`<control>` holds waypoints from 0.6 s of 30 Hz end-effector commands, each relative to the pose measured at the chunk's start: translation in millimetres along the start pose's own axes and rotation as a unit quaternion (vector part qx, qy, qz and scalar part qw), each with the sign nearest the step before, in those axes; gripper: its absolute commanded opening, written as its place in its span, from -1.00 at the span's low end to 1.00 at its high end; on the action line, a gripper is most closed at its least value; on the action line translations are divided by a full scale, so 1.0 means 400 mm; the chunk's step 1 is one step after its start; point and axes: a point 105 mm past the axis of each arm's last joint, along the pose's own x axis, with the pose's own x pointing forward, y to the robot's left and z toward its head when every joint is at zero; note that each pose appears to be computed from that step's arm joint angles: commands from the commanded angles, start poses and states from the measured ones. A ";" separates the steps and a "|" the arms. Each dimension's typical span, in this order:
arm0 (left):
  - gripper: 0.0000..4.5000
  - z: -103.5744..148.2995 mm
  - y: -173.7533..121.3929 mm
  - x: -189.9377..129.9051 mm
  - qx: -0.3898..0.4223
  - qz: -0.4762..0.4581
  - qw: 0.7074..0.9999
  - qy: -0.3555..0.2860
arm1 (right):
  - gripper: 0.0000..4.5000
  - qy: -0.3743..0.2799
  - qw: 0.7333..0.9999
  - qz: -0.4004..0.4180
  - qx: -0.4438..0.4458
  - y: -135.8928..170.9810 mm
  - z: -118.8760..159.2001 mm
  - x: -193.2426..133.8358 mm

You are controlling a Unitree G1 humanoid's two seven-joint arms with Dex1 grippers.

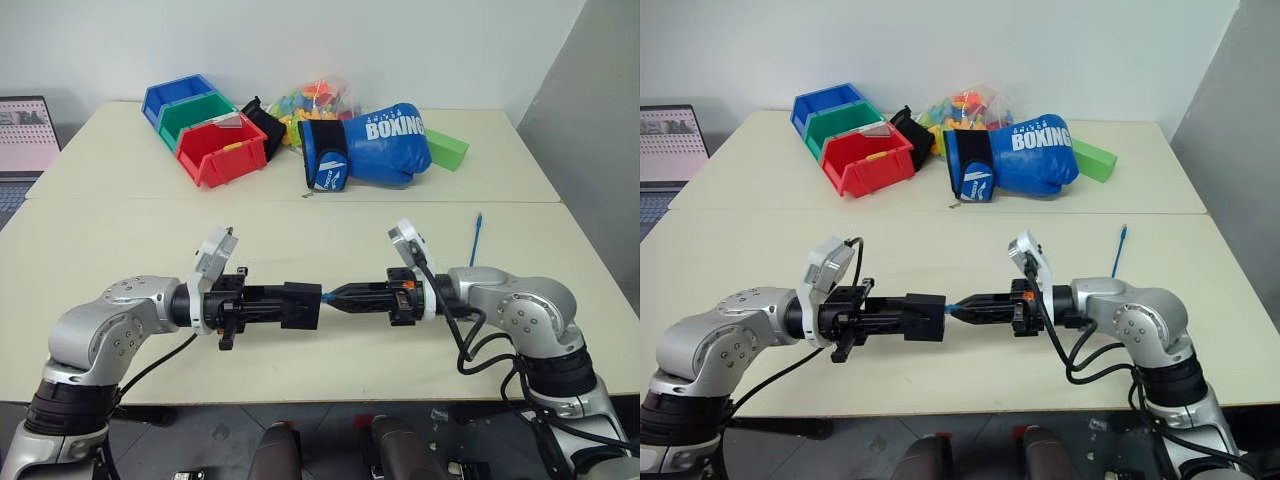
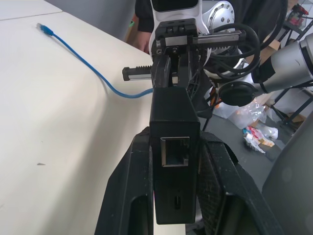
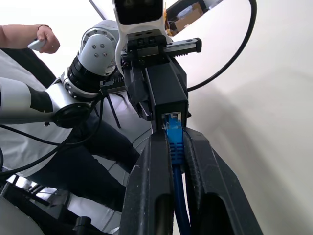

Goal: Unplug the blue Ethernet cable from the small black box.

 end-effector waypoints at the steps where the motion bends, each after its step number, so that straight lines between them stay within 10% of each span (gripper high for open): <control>1: -0.65 0.018 0.027 -0.050 0.020 0.048 0.999 -0.005 | -0.99 -0.005 0.999 -0.051 0.003 -0.025 0.002 -0.070; 14: -0.65 0.019 0.023 -0.041 0.020 0.041 0.999 -0.004 | -0.99 -0.030 0.998 -0.045 -0.015 -0.002 0.021 -0.066; 18: -0.65 0.009 0.013 -0.028 0.015 0.028 0.999 0.001 | -0.54 -0.053 0.998 -0.040 -0.016 0.003 0.042 -0.049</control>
